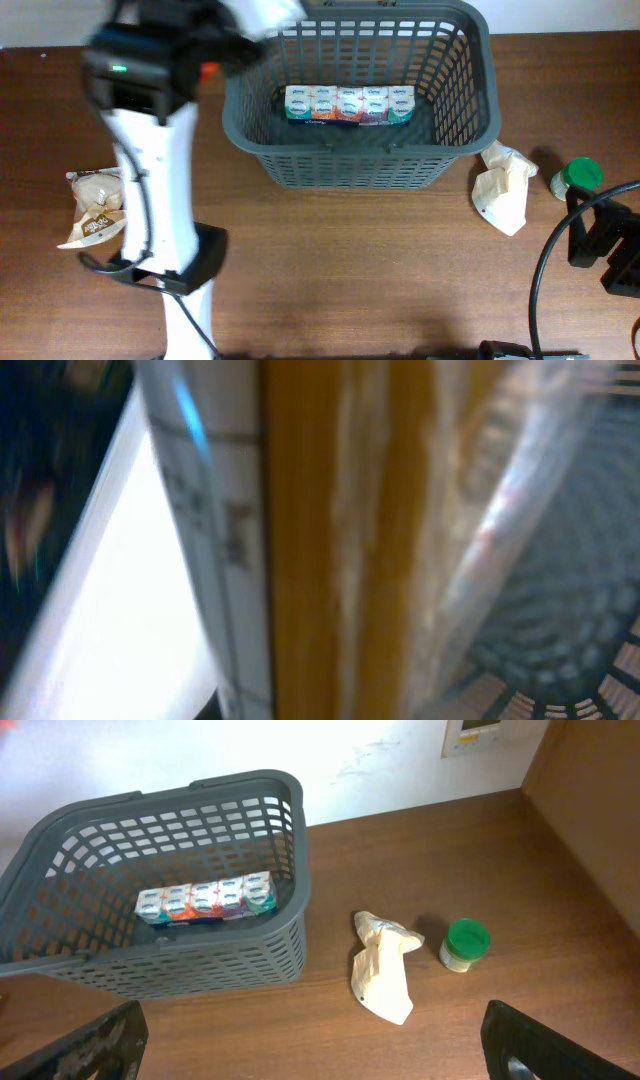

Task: Pack container
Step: 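Lift the pasta bag into the basket beside the tissues and release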

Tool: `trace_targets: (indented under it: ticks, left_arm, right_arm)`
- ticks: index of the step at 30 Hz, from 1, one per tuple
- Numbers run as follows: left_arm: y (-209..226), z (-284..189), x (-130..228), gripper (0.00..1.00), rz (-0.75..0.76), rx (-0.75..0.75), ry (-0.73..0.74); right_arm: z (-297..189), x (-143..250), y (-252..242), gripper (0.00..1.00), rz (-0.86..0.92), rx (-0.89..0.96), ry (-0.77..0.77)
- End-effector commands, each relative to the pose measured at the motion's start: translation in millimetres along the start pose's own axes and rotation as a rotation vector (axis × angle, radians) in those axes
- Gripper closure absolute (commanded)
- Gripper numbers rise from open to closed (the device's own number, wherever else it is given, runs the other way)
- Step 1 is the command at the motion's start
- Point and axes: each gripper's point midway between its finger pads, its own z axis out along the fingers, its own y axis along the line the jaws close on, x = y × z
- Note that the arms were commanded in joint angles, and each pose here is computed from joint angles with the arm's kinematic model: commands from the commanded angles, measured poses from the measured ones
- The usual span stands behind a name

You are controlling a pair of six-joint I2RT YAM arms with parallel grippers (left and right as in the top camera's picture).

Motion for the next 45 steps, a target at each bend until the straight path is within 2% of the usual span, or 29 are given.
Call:
trace_targets:
  ticks: [1, 3, 6, 7, 13, 17, 22, 25, 26, 27, 28, 32, 35, 39, 42, 45]
  left_arm:
    - [-48, -7, -60, 0.98, 0.449, 0.074, -0.14]
    - [-81, 21, -69, 0.98, 0.488, 0.175, -0.138]
    - [-115, 60, -61, 0.98, 0.486, 0.295, -0.099]
    - [-134, 88, -51, 0.98, 0.422, 0.353, -0.061]
    - [-195, 150, 3, 0.98, 0.206, 0.518, 0.106]
    - [-207, 172, 35, 0.98, 0.188, 0.496, 0.218]
    - [-197, 184, 33, 0.91, 0.181, 0.441, 0.197]
    - [-183, 189, 37, 0.73, 0.165, 0.374, 0.224]
    - [-180, 190, 39, 0.62, 0.169, 0.357, 0.237]
    - [-177, 190, 40, 0.13, 0.168, 0.343, 0.248]
    - [-176, 190, 40, 0.01, 0.162, 0.338, 0.251]
    - [-156, 173, 33, 0.01, 0.032, 0.257, 0.276]
    - [-121, 137, 18, 0.01, -0.067, 0.148, 0.272]
    - [-52, 51, -1, 0.01, -0.266, -0.027, 0.187]
    - [-13, 1, 21, 0.01, -0.441, -0.13, 0.184]
    - [16, -34, 82, 0.01, -0.599, -0.213, 0.29]
  right_arm:
    - [0, 1, -2, 0.01, -0.005, 0.012, 0.006]
    - [0, 1, -2, 0.01, -0.005, 0.012, 0.006]
    - [0, 1, -2, 0.01, -0.005, 0.012, 0.006]
    - [0, 1, -2, 0.01, -0.005, 0.012, 0.006]
    - [0, 1, -2, 0.01, -0.005, 0.012, 0.006]
    - [0, 1, -2, 0.01, -0.005, 0.012, 0.006]
    - [0, 1, -2, 0.01, -0.005, 0.012, 0.006]
    - [0, 1, -2, 0.01, -0.005, 0.012, 0.006]
    - [0, 1, -2, 0.01, -0.005, 0.012, 0.006]
    - [0, 1, -2, 0.01, -0.005, 0.012, 0.006]
    - [0, 1, -2, 0.01, -0.005, 0.012, 0.006]
    - [0, 1, -2, 0.01, -0.005, 0.012, 0.006]
    - [0, 1, -2, 0.01, -0.005, 0.012, 0.006]
    - [0, 1, -2, 0.01, -0.005, 0.012, 0.006]
    - [0, 1, -2, 0.01, -0.005, 0.012, 0.006]
    - [0, 1, -2, 0.01, -0.005, 0.012, 0.006]
